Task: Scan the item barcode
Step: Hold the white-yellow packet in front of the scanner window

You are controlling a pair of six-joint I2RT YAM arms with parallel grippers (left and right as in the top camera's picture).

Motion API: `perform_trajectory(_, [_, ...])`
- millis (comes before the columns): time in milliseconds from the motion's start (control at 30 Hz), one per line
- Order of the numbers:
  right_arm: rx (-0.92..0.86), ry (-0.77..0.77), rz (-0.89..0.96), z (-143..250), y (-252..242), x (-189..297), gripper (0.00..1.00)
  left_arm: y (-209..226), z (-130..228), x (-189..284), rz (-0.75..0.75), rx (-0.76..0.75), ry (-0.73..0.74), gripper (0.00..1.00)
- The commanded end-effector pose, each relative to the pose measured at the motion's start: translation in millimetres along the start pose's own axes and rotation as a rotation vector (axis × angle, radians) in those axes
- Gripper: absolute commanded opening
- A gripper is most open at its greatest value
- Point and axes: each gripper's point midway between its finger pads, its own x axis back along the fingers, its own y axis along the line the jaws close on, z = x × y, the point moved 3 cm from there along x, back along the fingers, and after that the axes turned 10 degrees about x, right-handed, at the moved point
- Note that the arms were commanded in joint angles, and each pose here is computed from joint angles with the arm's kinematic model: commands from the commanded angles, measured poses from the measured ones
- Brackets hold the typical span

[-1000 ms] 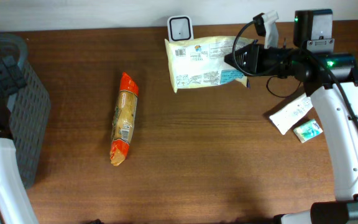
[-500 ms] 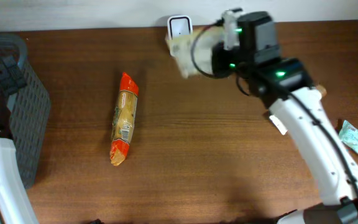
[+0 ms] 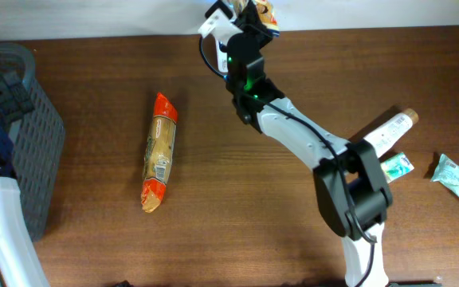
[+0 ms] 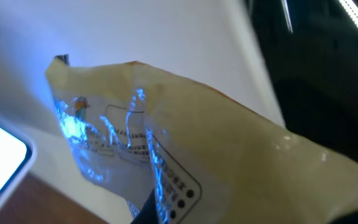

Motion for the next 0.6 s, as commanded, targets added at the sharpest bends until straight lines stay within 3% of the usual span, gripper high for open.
perform_trajectory(0, [0.240, -0.036, 0.008, -1, 19, -11, 0.04, 1, -2, 1, -0.005, -0.010, -0.007, 0.99])
perform_trajectory(567, [0.217, -0.077, 0.067, 12, 19, -28, 0.04, 1, -2, 1, -0.005, -0.010, -0.007, 0.99])
